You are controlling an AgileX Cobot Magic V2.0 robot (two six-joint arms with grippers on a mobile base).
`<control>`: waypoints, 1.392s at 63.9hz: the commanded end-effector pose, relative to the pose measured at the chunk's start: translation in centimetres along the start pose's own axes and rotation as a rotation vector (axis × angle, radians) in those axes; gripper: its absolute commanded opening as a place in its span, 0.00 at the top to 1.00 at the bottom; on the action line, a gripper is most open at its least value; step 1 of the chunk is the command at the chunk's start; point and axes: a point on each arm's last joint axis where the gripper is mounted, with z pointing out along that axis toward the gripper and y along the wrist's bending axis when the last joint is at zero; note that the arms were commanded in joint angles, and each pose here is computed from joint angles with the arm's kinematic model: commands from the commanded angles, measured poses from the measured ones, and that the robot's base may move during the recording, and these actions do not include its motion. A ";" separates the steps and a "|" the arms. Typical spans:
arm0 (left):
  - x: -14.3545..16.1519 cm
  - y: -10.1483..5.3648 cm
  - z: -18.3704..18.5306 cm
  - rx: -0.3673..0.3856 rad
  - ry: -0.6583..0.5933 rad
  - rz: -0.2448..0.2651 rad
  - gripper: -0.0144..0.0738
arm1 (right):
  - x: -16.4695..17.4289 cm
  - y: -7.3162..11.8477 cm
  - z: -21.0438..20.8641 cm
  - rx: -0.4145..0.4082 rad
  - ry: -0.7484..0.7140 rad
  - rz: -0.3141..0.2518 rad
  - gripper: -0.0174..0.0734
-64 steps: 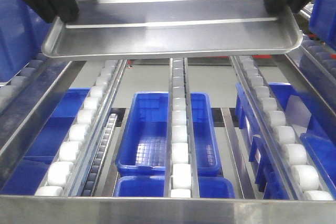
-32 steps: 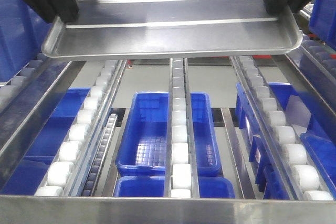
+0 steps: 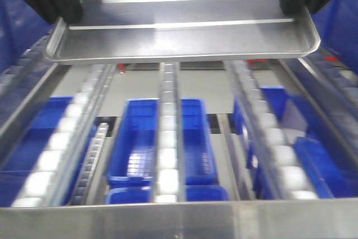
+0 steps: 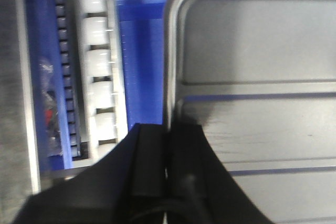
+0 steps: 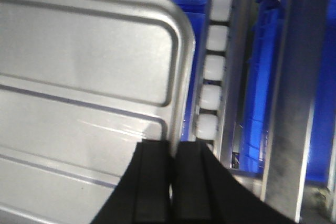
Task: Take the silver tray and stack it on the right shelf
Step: 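Hold the tray raised while the base drives to another shelf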
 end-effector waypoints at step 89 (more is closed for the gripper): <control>-1.1 0.3 -2.1 0.008 -0.104 0.021 0.94 | -1.1 -0.2 -1.9 0.000 -0.091 -0.040 0.74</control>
